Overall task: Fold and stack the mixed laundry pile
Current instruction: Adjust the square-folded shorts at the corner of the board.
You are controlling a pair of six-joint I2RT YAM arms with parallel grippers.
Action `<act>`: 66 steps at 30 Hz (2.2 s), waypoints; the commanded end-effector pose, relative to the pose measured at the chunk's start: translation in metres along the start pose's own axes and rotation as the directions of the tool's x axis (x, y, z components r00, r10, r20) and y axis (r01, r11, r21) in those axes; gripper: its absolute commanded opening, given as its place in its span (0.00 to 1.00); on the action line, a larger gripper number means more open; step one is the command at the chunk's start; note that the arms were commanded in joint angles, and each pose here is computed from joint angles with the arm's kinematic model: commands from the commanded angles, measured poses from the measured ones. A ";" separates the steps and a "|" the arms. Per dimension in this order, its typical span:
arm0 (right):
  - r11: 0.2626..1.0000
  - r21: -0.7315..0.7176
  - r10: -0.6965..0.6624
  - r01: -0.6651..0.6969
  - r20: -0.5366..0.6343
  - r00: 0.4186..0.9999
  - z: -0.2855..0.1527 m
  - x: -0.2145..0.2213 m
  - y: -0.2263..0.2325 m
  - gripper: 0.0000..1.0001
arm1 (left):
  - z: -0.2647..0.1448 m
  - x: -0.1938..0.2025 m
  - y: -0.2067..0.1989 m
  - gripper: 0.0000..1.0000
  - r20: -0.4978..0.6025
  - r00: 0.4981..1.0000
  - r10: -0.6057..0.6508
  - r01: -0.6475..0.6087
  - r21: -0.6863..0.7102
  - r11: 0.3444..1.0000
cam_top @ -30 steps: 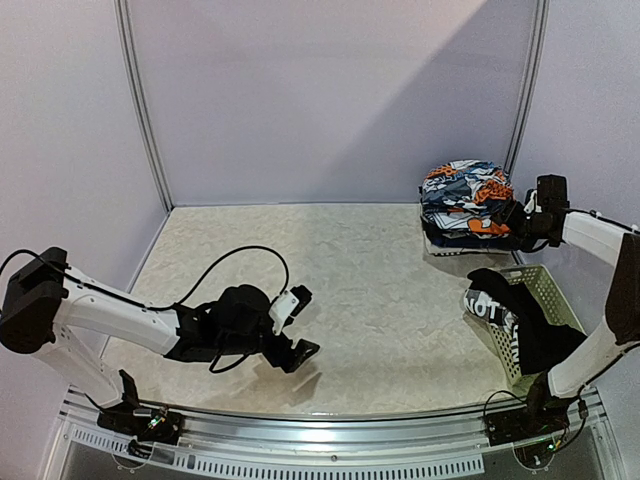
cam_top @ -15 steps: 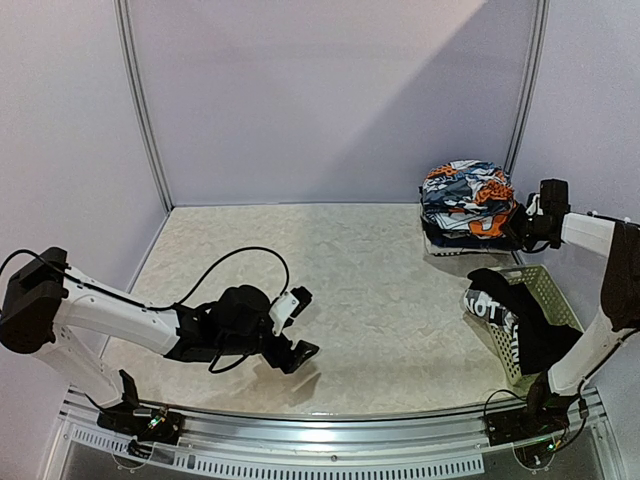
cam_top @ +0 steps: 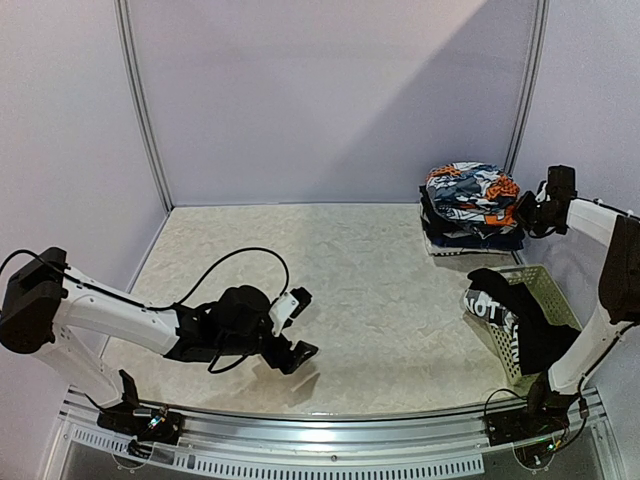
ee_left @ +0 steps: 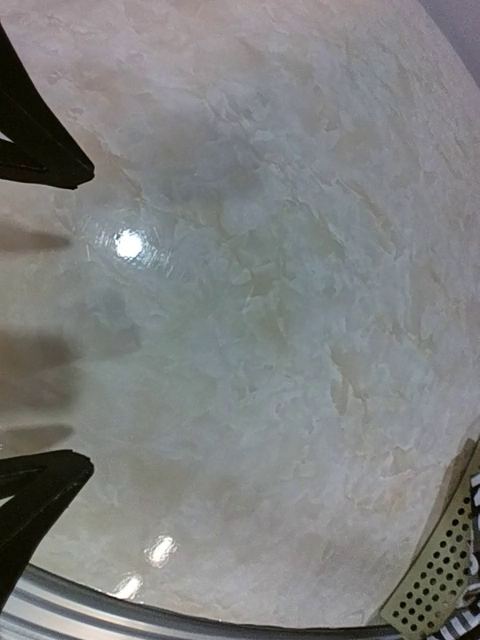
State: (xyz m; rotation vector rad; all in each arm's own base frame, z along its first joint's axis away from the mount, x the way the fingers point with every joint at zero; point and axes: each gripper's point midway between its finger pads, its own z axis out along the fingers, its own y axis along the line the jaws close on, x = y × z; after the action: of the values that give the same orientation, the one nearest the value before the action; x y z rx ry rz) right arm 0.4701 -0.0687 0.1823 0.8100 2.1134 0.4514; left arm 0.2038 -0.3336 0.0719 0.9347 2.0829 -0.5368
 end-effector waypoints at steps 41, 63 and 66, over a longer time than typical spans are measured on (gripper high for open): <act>0.969 -0.176 -0.164 0.172 0.056 0.985 -0.043 -0.008 0.128 0.42 | 0.056 -0.241 -0.014 0.86 0.276 0.957 -0.088 0.080 0.041 0.996; 0.991 0.116 -0.062 0.060 0.013 0.998 0.015 -0.029 0.008 0.26 | 0.171 -0.361 0.002 0.82 0.497 0.806 -0.322 0.105 0.415 0.904; 0.995 0.088 -0.050 0.050 -0.008 0.999 0.027 -0.026 0.005 0.26 | 0.175 -0.357 0.001 0.81 0.491 0.801 -0.343 0.113 0.438 0.892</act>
State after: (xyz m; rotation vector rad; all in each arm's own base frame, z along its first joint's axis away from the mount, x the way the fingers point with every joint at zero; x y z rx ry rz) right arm 0.4991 -0.0811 0.1732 0.8381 2.2144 0.2972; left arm 0.4418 -0.5984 0.2282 0.6429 1.6532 -1.1413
